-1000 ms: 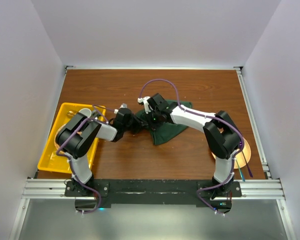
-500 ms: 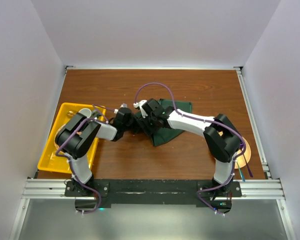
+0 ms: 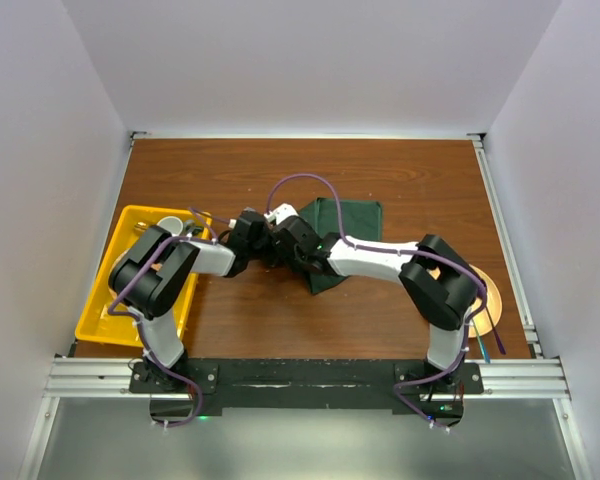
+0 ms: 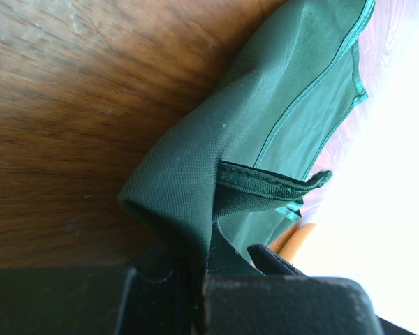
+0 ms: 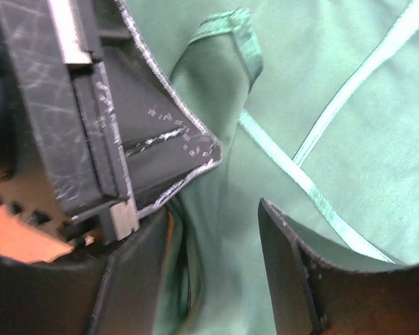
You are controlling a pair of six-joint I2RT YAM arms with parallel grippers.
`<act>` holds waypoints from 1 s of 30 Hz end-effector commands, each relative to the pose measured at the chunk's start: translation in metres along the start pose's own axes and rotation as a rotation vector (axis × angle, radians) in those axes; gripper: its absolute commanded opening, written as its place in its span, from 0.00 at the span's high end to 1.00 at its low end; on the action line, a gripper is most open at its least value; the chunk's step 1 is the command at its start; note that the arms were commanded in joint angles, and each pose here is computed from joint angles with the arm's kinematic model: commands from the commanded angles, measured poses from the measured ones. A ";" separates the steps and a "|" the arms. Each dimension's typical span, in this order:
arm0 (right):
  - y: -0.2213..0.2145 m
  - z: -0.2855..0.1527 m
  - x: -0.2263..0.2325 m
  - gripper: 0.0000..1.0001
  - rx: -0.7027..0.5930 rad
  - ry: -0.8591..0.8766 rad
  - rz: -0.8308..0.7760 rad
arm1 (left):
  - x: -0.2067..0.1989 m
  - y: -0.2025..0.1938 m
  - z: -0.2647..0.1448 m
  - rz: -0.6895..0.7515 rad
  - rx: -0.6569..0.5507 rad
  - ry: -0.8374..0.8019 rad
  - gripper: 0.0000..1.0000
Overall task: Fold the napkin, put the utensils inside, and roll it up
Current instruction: Roll the napkin with the utensil
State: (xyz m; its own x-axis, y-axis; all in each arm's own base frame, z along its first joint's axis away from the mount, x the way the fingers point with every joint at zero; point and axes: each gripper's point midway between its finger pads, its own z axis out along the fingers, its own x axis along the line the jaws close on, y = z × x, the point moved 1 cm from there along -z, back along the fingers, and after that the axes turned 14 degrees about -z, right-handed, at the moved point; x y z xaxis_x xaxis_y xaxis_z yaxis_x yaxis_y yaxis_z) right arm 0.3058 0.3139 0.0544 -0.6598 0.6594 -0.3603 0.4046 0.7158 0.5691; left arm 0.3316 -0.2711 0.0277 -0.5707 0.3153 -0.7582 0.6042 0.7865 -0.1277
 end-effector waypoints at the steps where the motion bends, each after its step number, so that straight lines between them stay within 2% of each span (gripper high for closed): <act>1: -0.016 -0.006 0.022 0.44 -0.009 -0.010 -0.095 | 0.009 -0.010 -0.002 -0.043 0.049 0.063 1.00; 8: -0.034 -0.006 0.032 0.46 0.015 0.038 -0.076 | 0.001 -0.008 -0.005 -0.035 0.049 0.037 1.00; 12: -0.034 -0.005 0.025 0.47 0.035 -0.005 -0.079 | -0.002 -0.007 -0.006 -0.034 0.057 0.029 1.00; 16: -0.039 0.003 0.023 0.66 0.071 -0.029 -0.109 | -0.002 -0.007 -0.008 -0.022 0.063 0.029 1.00; 22: -0.040 0.009 0.023 0.87 0.068 0.021 -0.097 | 0.004 -0.001 -0.012 0.012 0.057 0.031 1.00; 23: -0.040 0.010 0.021 0.99 0.072 0.031 -0.089 | 0.006 0.001 -0.012 0.020 0.056 0.034 1.00; 25: -0.043 0.015 0.015 1.00 0.098 0.079 -0.067 | 0.004 0.004 -0.011 0.082 0.059 0.015 1.00; 27: -0.038 0.017 0.025 1.00 0.099 0.200 -0.041 | -0.004 0.005 -0.010 0.144 0.057 -0.018 1.00; 28: -0.049 0.021 0.025 1.00 0.146 0.238 -0.032 | -0.006 0.005 -0.009 0.217 0.067 -0.034 0.97; 29: -0.045 0.019 0.032 1.00 0.139 0.300 -0.020 | -0.009 0.007 -0.009 0.246 0.060 -0.040 0.91; 30: -0.046 0.020 0.030 1.00 0.141 0.334 0.009 | -0.015 0.008 -0.013 0.300 0.050 -0.070 0.79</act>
State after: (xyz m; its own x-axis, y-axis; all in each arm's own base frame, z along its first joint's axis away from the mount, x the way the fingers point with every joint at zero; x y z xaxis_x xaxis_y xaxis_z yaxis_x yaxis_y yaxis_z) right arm 0.2973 0.3093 0.0301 -0.7273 0.6215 -0.2912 0.4175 0.7374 0.5311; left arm 0.3316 -0.2627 0.0300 -0.5316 0.3639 -0.7648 0.6611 0.7427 -0.1061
